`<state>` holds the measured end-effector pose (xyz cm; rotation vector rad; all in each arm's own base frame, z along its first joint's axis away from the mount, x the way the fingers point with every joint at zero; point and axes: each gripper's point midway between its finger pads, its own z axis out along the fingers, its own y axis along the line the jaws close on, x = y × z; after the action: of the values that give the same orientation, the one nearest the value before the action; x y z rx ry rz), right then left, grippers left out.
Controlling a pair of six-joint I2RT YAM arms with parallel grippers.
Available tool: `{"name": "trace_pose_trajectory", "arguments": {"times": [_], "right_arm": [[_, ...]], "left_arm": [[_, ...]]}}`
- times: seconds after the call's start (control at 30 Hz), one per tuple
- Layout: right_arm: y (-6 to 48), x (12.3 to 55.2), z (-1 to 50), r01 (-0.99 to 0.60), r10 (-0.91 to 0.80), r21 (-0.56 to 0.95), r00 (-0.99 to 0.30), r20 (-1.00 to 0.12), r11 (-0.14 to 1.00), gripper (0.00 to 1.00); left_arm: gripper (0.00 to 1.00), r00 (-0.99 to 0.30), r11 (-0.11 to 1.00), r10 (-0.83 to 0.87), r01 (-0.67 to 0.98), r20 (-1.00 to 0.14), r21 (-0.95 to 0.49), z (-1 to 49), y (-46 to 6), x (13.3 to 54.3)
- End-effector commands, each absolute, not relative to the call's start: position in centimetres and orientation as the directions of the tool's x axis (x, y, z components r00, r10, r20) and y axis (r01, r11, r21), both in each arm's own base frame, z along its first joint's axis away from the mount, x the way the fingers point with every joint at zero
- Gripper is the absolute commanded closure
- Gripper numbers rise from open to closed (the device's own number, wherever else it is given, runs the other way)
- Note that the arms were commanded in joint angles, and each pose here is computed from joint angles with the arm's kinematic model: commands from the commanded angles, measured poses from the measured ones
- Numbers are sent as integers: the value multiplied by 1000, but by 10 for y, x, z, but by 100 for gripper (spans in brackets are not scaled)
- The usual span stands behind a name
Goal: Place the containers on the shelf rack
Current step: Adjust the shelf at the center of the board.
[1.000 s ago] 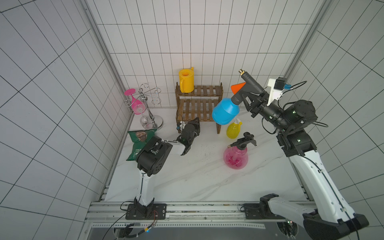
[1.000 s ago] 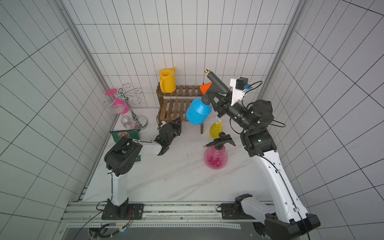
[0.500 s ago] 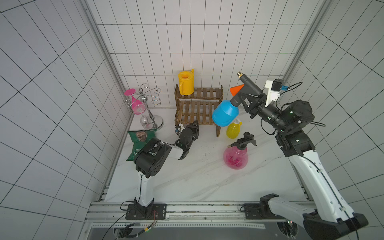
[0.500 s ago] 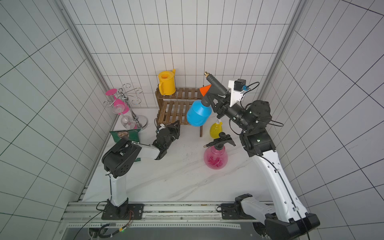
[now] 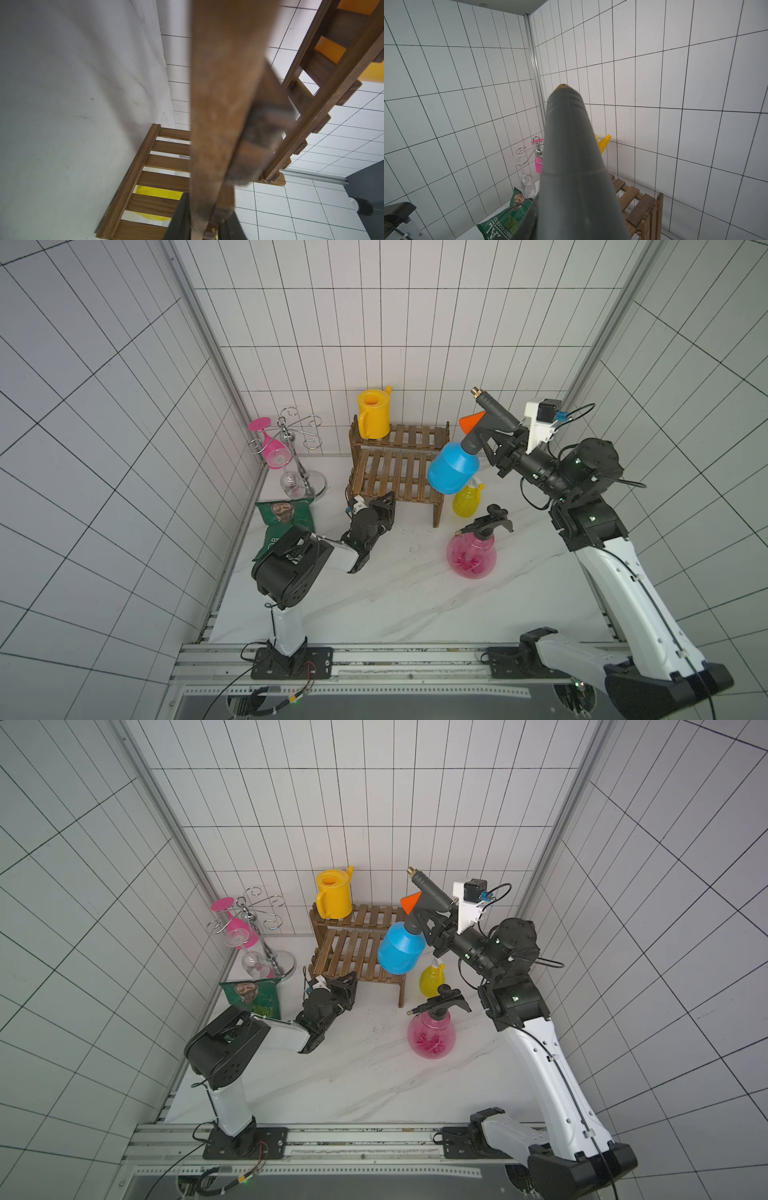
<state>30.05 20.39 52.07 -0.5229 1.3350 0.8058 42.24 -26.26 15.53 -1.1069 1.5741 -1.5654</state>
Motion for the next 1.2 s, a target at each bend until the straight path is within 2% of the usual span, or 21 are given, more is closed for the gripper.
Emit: {"name": "trace_pose_trajectory", "arguments": {"times": [0.0,0.27,0.67,1.17], "right_arm": [[197,299,545,-753,219,58,116,-969,655,100],[200,313,549,-739,196,39,126,-973,672,100],[209,336,560,-730,163,7,144,-976,683,100],[225,368,557,-734,114,-27,142,-983,678,100]], "left_arm": [[88,-482,-86,-865,-132,139,-988,158,-270,407],[87,-497,-72,-857,-146,136,-987,154,-268,394],[77,-496,-69,-854,-191,156,-979,134,-264,385],[42,-500,-43,-854,-202,141,-978,134,-258,376]]}}
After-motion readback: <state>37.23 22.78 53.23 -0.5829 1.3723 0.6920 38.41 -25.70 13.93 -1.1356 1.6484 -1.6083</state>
